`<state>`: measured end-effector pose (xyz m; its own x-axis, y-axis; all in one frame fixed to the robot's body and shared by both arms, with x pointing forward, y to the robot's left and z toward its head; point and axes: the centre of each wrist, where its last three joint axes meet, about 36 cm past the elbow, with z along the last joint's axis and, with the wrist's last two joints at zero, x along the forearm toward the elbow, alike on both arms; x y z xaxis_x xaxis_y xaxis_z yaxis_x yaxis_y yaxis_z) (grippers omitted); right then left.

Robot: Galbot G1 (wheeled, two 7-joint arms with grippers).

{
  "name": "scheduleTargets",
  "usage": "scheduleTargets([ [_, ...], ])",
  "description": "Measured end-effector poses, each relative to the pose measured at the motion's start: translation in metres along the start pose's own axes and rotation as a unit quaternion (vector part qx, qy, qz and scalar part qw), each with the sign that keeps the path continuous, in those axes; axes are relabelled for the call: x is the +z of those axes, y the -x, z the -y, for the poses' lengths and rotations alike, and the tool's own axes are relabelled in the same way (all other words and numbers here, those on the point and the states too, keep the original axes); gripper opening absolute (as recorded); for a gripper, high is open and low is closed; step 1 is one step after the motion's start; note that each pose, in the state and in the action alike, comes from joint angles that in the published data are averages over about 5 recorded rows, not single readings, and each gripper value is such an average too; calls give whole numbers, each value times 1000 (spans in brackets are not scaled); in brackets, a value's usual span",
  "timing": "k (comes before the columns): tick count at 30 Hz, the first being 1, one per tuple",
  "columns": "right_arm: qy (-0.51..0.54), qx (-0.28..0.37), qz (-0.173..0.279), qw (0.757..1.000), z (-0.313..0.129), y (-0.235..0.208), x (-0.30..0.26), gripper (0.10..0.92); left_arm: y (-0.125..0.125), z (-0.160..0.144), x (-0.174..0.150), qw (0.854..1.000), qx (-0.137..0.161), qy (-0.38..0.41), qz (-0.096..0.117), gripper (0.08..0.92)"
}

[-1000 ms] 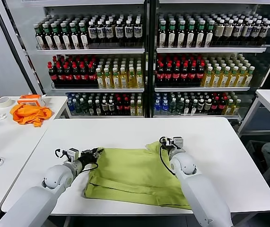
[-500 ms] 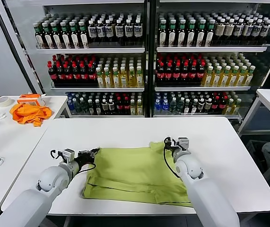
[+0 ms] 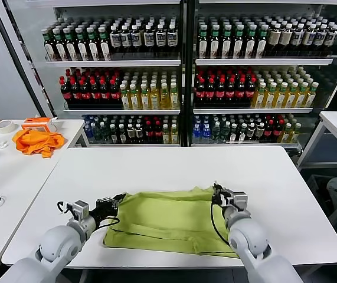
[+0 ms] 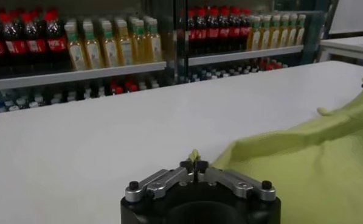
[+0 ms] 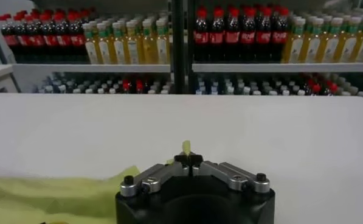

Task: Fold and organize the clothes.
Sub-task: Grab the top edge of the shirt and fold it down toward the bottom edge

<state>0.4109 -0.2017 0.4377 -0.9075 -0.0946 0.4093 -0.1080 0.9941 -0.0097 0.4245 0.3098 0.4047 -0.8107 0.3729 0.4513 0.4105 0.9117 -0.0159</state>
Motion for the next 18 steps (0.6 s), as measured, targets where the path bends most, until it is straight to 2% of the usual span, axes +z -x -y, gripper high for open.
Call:
scheduleTargets([
  [8, -3, 7, -8, 1000, 0, -30, 14, 107, -13, 6, 9, 1000, 0, -4, -4, 81],
  [18, -8, 15, -18, 1000, 1, -46, 27, 107, -26, 13, 18, 1000, 7, -7, -14, 81],
])
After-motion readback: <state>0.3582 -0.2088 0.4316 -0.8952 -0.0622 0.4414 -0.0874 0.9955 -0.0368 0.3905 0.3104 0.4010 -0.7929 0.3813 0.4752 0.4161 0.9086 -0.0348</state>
